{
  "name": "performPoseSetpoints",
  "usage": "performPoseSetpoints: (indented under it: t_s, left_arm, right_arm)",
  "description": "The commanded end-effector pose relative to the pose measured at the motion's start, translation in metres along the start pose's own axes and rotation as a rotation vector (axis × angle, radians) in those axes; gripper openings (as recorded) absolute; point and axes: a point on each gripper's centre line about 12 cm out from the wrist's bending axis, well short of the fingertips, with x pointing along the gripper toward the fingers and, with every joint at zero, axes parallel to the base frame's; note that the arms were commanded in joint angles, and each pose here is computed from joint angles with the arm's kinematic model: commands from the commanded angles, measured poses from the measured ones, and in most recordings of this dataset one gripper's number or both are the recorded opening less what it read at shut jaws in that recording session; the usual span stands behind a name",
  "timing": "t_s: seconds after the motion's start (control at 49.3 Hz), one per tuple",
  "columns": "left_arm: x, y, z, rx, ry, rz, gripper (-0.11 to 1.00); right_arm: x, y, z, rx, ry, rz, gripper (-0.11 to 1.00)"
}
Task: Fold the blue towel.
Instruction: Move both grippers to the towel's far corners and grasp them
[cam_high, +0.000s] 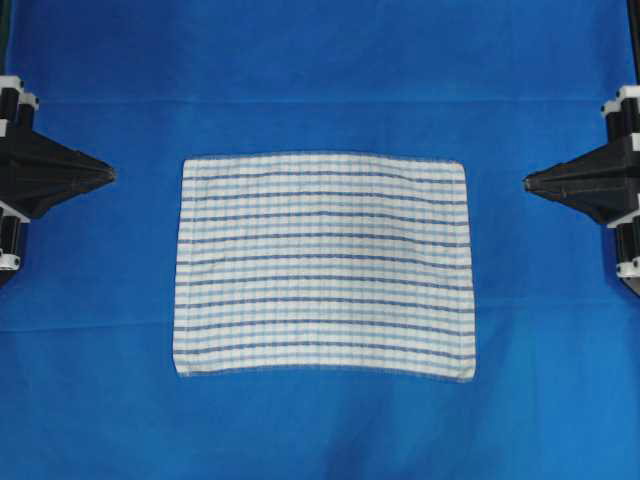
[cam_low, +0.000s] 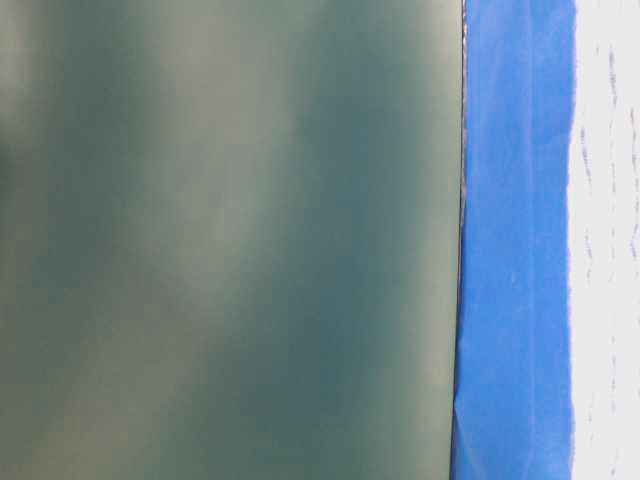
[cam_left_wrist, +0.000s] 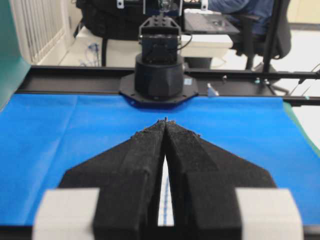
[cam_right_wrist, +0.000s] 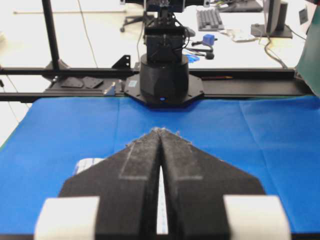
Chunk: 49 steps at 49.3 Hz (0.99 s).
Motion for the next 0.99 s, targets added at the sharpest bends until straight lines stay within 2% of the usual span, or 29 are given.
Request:
performPoseSetpoints:
  t_s: [0.0, 0.223, 0.345, 0.65, 0.731, 0.812, 0.914, 0.974]
  left_arm:
    - [0.004, 0.003, 0.006, -0.012, -0.012, 0.02, 0.0]
    - [0.006, 0.009, 0.002, 0.003, 0.0, 0.047, 0.0]
    - [0.009, 0.016, -0.009, -0.001, 0.042, 0.078, 0.0]
    - [0.024, 0.033, -0.042, -0.026, 0.172, 0.153, 0.02]
    - [0.026, 0.041, -0.053, -0.026, 0.207, 0.182, 0.16]
    - [0.026, 0.048, -0.067, -0.033, 0.249, 0.215, 0.38]
    - [0.027, 0.056, -0.082, -0.038, 0.285, 0.247, 0.69]
    - [0.027, 0.06, -0.09, -0.042, 0.307, 0.262, 0.83]
  right_arm:
    - [0.004, -0.001, 0.013, -0.005, -0.031, -0.005, 0.0]
    - [0.006, -0.005, 0.011, -0.006, 0.032, -0.026, 0.0]
    - [0.006, -0.011, 0.004, 0.003, 0.086, -0.054, 0.0]
    - [0.01, -0.034, -0.03, 0.033, 0.269, -0.162, 0.0]
    - [0.013, -0.045, -0.042, 0.058, 0.319, -0.213, 0.01]
    - [0.015, -0.056, -0.055, 0.083, 0.366, -0.265, 0.04]
    - [0.017, -0.072, -0.073, 0.105, 0.443, -0.33, 0.32]
    - [0.018, -0.079, -0.084, 0.114, 0.493, -0.355, 0.5]
